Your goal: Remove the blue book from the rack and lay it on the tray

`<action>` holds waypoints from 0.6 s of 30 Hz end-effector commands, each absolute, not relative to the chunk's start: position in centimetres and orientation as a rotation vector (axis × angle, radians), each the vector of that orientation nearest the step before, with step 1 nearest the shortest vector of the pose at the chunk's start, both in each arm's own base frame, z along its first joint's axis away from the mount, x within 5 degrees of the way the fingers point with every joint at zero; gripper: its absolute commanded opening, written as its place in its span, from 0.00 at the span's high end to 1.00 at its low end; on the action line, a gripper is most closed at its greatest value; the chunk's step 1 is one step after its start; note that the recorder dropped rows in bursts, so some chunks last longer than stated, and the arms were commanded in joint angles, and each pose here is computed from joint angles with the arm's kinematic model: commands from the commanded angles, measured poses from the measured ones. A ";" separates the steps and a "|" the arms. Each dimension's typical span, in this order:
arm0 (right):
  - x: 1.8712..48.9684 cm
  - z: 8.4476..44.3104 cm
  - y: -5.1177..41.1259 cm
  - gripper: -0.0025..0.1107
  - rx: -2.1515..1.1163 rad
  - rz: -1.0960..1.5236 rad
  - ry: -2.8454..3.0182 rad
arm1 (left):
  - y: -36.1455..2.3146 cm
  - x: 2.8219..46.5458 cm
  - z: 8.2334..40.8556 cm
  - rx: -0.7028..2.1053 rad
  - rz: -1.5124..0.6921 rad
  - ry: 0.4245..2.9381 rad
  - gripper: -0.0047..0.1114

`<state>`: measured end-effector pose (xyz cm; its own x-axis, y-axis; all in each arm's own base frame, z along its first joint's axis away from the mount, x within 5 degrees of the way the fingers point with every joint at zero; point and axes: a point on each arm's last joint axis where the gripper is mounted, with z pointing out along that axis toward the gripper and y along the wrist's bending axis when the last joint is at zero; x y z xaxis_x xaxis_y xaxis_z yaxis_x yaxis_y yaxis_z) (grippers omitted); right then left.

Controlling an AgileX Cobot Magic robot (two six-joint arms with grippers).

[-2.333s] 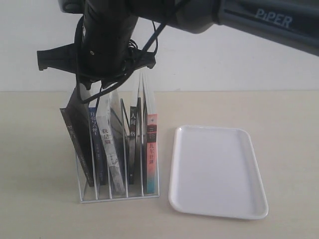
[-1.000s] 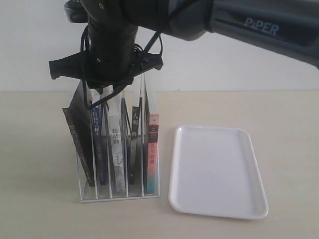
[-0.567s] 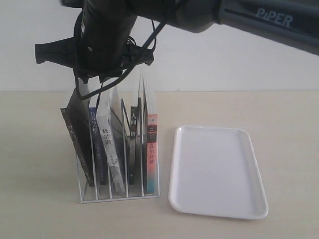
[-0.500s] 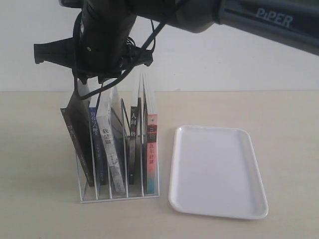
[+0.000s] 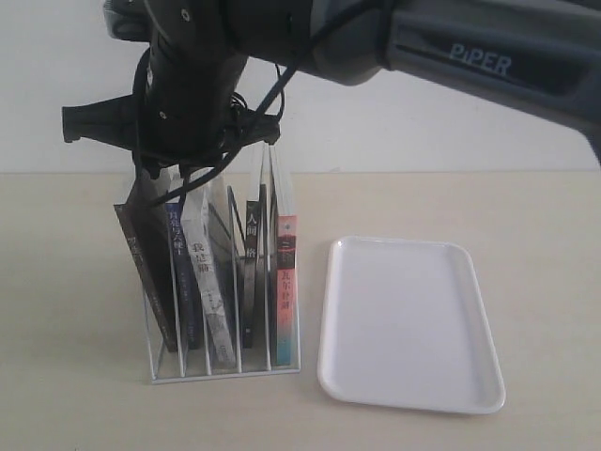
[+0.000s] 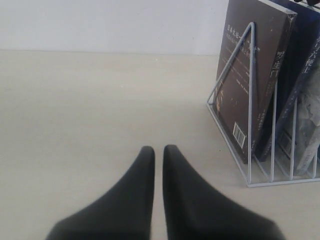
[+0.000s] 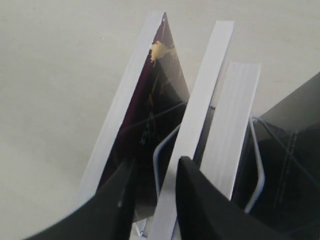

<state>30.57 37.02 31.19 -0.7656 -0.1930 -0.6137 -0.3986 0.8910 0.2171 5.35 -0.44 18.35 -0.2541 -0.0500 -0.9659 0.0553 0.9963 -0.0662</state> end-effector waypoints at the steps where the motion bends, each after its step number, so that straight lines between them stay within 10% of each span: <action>1: 30.6 31.1 36.9 0.73 -0.434 0.430 2.455 | -0.4 5.3 18.3 -0.006 -0.100 1.825 0.91; 18: 30.7 30.5 36.2 0.73 -0.464 0.304 2.492 | -0.4 5.3 18.3 -0.006 -0.100 1.825 0.91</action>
<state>30.58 36.43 30.73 -0.7720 -0.2429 -0.5873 -0.3921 0.9093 0.1393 5.35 -0.44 18.35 -0.2541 -0.0500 -0.9659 0.0553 0.9963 -0.0662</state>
